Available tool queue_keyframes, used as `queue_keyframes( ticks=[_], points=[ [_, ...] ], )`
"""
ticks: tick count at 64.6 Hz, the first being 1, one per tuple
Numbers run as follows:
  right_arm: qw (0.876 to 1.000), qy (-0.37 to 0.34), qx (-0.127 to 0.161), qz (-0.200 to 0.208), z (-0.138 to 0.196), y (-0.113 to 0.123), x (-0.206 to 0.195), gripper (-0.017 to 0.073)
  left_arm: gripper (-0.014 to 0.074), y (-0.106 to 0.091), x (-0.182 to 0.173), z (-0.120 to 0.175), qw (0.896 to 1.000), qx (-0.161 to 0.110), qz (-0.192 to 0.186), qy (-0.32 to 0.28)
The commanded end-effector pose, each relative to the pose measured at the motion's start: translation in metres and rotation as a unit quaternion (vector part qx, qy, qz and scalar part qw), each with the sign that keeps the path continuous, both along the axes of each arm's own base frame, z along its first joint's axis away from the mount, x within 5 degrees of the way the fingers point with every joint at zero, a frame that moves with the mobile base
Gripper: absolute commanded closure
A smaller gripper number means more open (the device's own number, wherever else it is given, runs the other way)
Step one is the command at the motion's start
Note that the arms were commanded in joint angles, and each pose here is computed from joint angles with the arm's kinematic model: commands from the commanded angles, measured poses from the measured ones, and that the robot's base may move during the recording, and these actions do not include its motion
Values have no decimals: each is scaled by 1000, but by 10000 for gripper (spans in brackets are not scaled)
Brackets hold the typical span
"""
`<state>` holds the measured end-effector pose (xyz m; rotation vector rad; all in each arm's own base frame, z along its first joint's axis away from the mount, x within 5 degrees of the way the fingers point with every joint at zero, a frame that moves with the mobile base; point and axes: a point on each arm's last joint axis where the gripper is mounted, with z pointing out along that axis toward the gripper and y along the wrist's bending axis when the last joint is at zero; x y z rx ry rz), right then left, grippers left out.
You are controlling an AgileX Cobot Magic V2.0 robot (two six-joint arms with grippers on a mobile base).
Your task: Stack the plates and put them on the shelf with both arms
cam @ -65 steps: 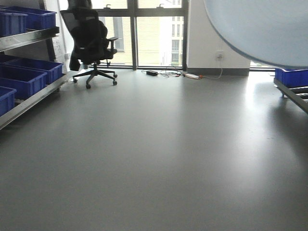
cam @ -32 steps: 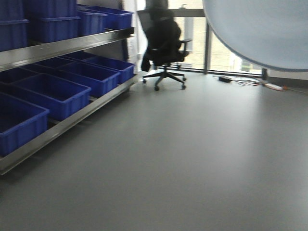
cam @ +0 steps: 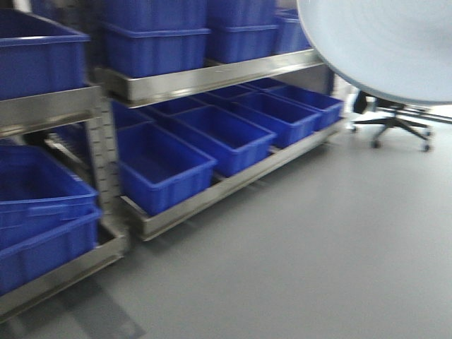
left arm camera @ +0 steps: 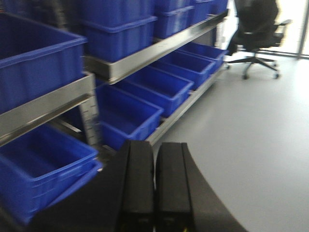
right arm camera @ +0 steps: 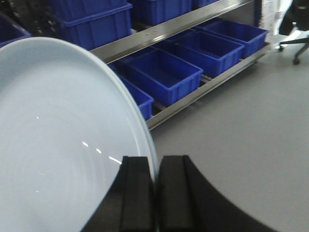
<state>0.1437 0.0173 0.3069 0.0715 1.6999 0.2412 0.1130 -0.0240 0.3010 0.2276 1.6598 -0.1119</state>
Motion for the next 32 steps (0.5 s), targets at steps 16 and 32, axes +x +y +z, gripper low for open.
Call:
queue_keyframes(
  ticks=[16,32],
  points=[
    [997,-70,5,-15,21,-3,0,510,510,1,0,19,998,-16,5,-59],
    [997,-70,5,-15,21,-3,0,510,510,1,0,19,998,-16,5,-59]
  ],
)
